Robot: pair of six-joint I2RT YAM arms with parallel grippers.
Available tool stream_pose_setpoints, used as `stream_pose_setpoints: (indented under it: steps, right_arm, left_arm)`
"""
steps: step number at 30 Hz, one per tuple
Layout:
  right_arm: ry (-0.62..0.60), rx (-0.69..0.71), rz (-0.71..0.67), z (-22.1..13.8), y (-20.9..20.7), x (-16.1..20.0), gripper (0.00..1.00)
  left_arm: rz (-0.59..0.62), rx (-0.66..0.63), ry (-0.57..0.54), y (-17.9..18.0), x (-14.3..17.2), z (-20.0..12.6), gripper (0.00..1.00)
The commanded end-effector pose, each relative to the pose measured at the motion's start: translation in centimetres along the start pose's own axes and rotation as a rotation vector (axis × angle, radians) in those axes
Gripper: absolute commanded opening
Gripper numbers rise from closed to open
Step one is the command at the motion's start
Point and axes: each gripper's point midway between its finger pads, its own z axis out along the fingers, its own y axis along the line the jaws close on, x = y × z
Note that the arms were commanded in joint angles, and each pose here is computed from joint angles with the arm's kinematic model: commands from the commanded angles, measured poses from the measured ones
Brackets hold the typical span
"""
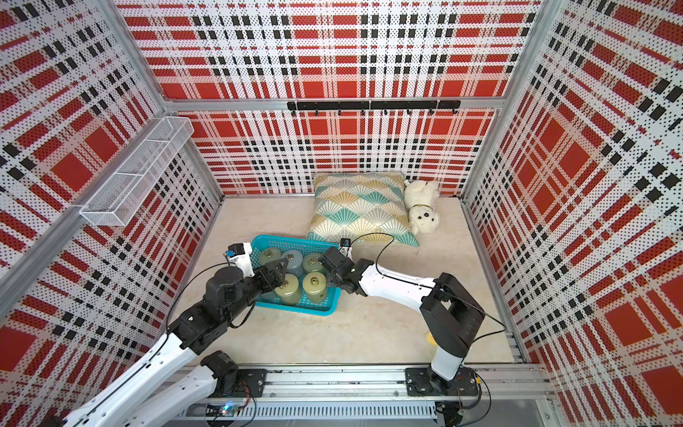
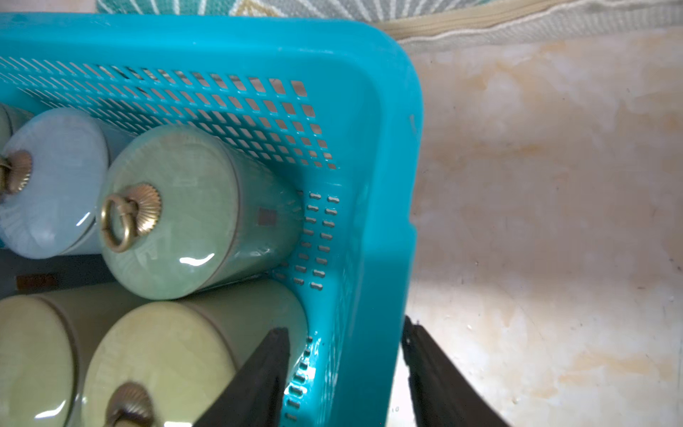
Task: Take the tea canister out of the basket
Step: Adjust the distractor at the center of the board.
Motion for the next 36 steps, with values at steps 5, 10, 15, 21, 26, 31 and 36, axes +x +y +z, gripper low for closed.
stream_pose_setpoints:
  steps: [5, 10, 15, 21, 26, 31, 36]
  right_arm:
    - [-0.037, 0.091, -0.001, -0.4, -2.2, -0.8, 0.46]
    - [-0.036, 0.109, 0.032, -0.8, -5.0, -1.0, 0.31]
    - [-0.048, 0.125, 0.050, -1.8, -7.2, -1.0, 0.22]
    - [-0.062, 0.161, 0.078, -3.1, -10.7, -1.0, 0.24]
    - [-0.069, 0.197, 0.111, -3.9, -14.5, -1.4, 0.24]
    - [-0.074, 0.210, 0.132, -4.2, -17.8, -2.5, 0.24]
    - [-0.084, 0.232, 0.116, -4.2, -19.3, -4.5, 0.25]
  left_arm:
    - [0.019, -0.006, -0.002, 0.5, 0.1, -0.2, 0.85]
    - [0.017, 0.001, -0.008, 0.4, 0.0, -0.4, 0.85]
    - [0.012, 0.002, -0.016, 0.4, -0.2, -0.7, 0.85]
    - [0.011, 0.008, -0.011, 0.1, -0.3, -0.6, 0.85]
    - [0.011, 0.022, 0.009, -0.2, 0.0, -0.3, 0.85]
    - [0.009, 0.052, 0.028, -0.9, 0.4, 0.0, 0.85]
    - [0.017, 0.105, 0.052, -2.1, 1.0, 0.4, 0.89]
